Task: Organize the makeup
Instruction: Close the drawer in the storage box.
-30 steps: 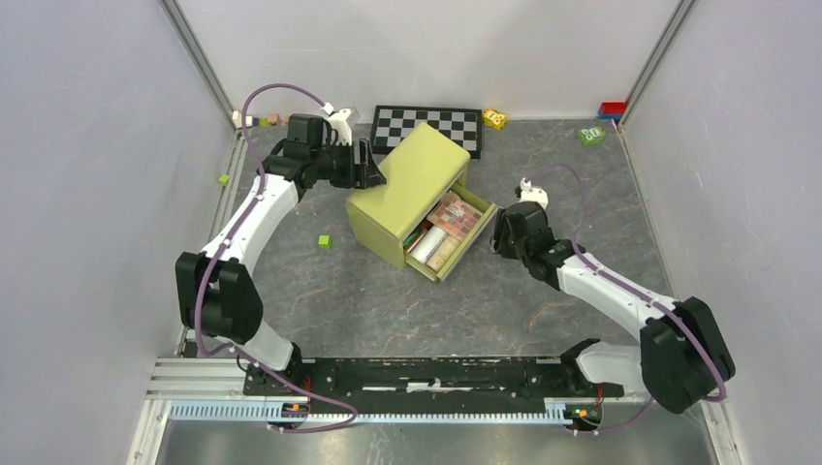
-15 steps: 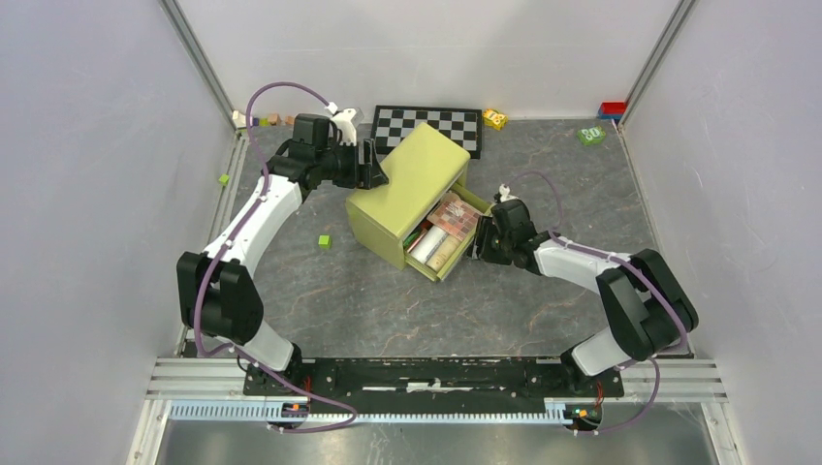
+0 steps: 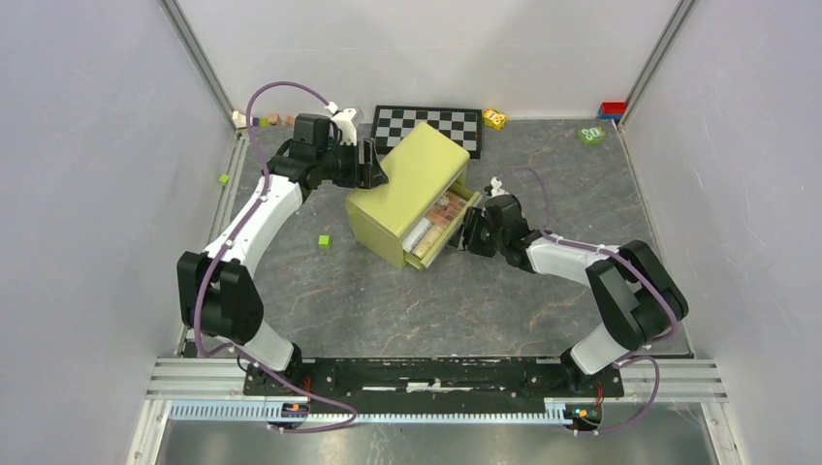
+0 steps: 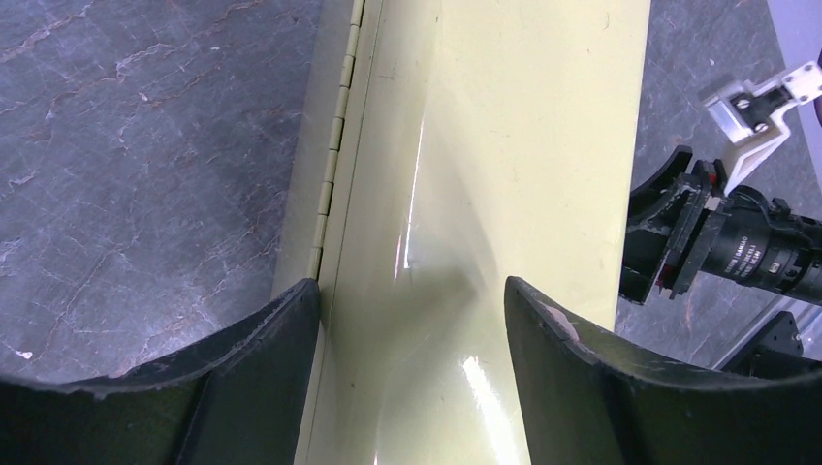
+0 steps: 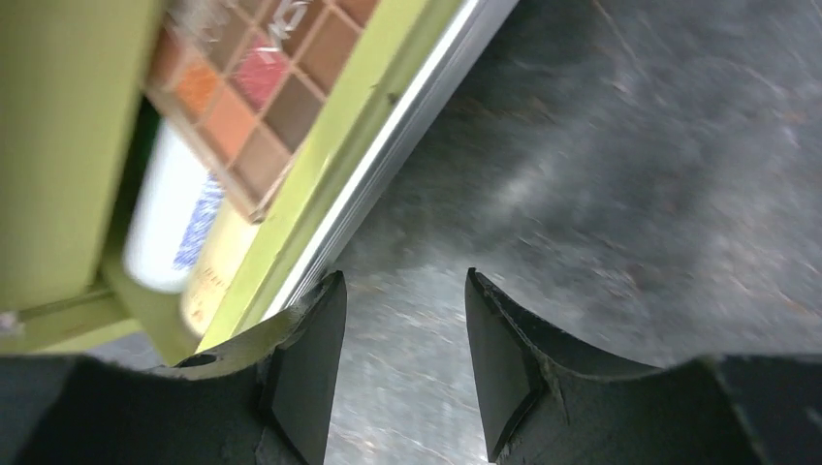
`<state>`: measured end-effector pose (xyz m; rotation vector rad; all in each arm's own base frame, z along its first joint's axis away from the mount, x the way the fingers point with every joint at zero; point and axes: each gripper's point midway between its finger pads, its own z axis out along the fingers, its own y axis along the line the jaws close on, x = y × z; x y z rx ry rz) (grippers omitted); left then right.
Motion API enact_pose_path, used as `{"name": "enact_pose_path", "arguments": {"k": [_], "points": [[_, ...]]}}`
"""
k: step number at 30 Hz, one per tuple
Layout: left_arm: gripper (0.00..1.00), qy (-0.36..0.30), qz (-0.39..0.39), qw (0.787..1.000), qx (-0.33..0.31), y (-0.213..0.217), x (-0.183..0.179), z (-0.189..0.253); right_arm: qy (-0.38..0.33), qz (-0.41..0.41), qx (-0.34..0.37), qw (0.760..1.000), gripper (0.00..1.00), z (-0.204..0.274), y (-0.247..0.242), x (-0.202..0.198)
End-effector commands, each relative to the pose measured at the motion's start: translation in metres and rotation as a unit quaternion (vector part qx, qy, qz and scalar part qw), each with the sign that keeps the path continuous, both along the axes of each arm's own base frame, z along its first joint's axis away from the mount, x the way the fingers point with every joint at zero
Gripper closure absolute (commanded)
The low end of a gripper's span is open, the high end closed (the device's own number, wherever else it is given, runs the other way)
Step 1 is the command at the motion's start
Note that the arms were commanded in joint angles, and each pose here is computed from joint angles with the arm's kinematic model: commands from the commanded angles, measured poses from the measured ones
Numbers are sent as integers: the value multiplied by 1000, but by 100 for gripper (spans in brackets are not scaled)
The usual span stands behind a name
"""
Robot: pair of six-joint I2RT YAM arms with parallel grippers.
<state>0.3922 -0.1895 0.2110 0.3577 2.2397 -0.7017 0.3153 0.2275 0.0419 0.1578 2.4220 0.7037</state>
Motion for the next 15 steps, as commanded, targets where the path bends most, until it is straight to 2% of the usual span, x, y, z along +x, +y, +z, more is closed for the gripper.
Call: {"name": "enact_pose_path", "arguments": {"k": [1, 15], "points": [[26, 57, -80, 994, -49, -43, -36, -7, -104, 21, 92, 990, 45, 70, 42, 40], [27, 56, -81, 994, -46, -43, -36, -8, -92, 37, 99, 990, 46, 52, 69, 65]]}}
